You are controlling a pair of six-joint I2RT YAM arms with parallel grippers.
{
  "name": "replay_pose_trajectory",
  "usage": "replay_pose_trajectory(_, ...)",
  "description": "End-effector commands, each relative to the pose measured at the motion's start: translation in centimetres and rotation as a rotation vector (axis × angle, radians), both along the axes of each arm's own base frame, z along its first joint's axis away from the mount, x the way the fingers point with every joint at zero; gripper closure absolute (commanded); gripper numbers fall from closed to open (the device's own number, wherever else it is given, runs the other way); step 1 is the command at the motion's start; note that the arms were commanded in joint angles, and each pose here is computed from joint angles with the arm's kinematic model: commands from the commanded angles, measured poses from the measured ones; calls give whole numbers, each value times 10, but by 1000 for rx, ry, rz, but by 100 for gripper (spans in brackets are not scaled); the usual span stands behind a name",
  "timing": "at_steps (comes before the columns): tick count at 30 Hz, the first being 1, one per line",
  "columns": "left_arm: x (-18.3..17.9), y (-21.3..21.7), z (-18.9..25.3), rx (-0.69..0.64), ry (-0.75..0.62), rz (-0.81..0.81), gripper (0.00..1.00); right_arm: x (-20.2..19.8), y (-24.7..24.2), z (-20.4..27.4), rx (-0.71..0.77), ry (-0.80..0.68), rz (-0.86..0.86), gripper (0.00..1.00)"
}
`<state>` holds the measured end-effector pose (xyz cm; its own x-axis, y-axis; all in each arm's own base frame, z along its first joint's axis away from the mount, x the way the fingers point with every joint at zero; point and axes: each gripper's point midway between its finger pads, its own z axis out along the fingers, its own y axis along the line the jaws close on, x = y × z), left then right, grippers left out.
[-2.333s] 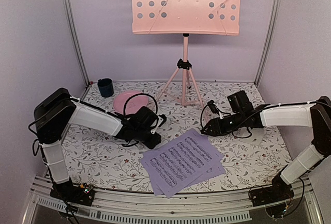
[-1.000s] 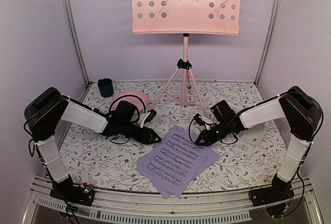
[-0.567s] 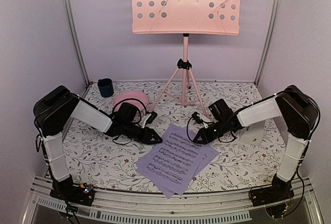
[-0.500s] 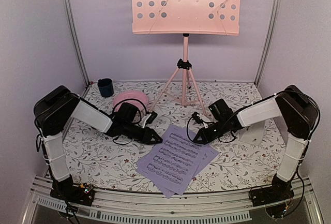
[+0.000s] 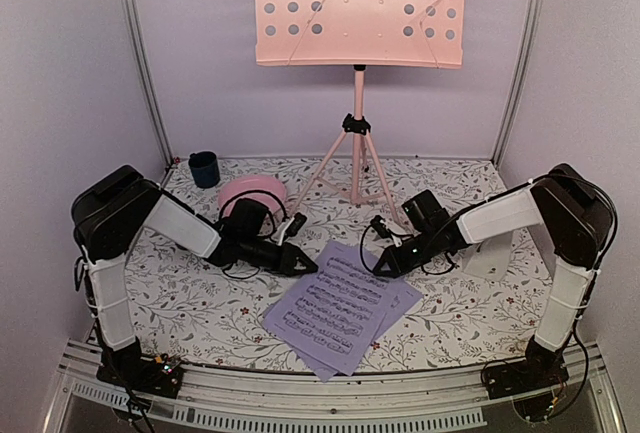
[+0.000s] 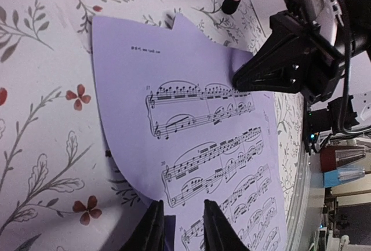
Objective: Set up the instrument practice props
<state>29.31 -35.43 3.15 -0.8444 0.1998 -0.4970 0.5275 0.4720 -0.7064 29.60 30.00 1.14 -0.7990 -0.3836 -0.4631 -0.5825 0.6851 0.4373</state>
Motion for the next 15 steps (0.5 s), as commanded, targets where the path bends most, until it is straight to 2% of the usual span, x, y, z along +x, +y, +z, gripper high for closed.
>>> replay_pose_trajectory(1, -1, 5, -12, 15, 48, 18, 74, -13, -23, -42, -142, 80, -39, 100)
replay_pose_trajectory(5, -1, 25, -26, 94, 70, 70, 72, -12, -23, -41, -144, 79, -42, 100)
replay_pose_trajectory(7, 1, 28, -16, 96, 49, 77, 72, -14, -24, -43, -147, 82, -41, 100)
replay_pose_trajectory(15, -11, 34, -18, 124, 93, 60, 70, -13, -25, -41, -150, 82, -47, 100)
